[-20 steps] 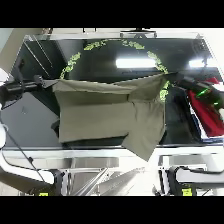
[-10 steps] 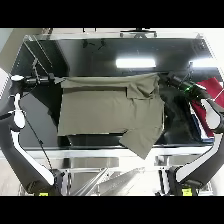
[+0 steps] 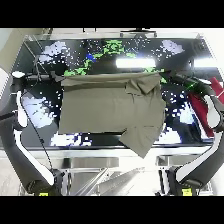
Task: Fold the shirts.
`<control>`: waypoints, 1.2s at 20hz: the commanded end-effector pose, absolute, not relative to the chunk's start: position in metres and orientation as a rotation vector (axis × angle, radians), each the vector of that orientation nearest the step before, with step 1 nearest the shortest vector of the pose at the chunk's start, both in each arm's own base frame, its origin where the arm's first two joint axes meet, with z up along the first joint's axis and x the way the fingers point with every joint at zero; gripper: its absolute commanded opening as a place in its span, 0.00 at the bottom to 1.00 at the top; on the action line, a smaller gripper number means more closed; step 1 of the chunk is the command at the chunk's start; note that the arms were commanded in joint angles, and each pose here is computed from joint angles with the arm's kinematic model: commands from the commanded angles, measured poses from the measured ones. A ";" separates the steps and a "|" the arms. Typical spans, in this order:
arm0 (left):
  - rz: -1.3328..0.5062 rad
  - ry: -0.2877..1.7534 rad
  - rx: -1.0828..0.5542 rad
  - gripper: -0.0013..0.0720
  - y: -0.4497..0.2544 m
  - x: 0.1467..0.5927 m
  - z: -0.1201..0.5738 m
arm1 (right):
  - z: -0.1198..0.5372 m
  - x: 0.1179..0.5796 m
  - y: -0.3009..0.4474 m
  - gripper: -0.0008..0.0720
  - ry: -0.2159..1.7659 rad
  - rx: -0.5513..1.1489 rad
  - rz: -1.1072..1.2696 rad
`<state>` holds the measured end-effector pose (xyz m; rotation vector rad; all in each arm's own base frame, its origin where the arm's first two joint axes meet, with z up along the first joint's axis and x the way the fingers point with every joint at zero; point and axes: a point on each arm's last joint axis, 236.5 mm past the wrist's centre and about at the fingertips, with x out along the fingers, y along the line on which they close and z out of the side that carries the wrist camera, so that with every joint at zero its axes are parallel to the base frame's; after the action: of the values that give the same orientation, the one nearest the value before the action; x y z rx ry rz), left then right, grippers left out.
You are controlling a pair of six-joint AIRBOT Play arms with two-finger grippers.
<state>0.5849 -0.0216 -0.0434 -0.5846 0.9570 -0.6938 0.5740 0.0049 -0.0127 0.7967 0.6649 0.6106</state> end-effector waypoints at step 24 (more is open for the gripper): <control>-0.455 1.299 -0.273 0.36 0.017 0.526 -0.043 | 0.001 0.502 -0.033 0.54 1.007 0.521 0.426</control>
<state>0.5435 -0.0159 -0.0533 -0.2723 1.2165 -0.6032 0.5124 -0.0139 -0.0344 0.5320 1.0177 0.4859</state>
